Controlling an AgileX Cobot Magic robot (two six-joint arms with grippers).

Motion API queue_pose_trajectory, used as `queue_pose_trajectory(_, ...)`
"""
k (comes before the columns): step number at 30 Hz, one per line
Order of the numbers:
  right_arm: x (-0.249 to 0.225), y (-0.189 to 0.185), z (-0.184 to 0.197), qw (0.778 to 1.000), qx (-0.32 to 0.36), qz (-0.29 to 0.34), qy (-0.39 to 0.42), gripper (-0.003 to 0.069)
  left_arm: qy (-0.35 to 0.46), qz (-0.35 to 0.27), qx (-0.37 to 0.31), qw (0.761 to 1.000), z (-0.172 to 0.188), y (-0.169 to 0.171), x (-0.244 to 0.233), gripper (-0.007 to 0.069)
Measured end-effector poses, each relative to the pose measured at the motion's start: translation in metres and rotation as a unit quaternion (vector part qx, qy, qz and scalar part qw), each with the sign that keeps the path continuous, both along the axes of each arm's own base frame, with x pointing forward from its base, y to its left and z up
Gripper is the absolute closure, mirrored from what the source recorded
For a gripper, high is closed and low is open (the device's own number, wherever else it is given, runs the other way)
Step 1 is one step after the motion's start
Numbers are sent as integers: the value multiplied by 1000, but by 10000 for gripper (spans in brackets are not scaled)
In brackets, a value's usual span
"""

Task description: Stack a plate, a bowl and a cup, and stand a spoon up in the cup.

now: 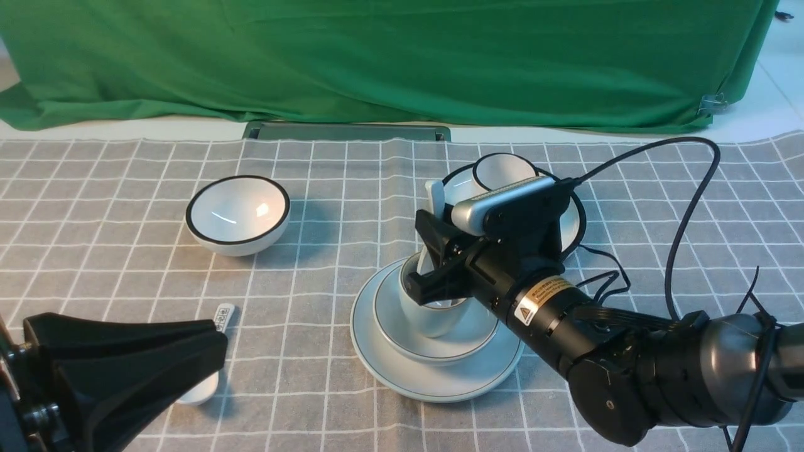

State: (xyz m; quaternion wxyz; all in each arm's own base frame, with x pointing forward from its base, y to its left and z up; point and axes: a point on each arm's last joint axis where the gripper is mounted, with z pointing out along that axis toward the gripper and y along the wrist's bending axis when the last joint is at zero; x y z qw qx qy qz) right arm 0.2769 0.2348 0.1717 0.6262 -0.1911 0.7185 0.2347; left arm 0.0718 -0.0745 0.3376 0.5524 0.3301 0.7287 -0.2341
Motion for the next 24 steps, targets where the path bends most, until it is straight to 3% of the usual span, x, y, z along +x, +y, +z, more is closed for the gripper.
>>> queue_pose_trajectory(3, 0, 0, 0, 1000, 0, 1, -1, 271, 0, 0, 0, 1000, 0, 0, 0, 614)
queue_pose_trajectory(8, -11, -4, 12, 1000, 2, 10, -4, 260, -8, 2, 11, 1000, 0, 1, 1, 614)
queue_pose_trajectory(13, -41, -15, 56, 999, -10, 36, 24, 347, -16, 3, 10, 1000, -5, 6, -5, 613)
queue_pose_trajectory(20, -116, -72, 111, 978, -120, 90, 145, 561, -73, 34, -66, 995, -57, 27, -24, 613)
queue_pose_trajectory(24, -141, -92, 119, 966, -150, 104, 183, 599, -106, 48, -80, 990, -71, 31, -25, 613)
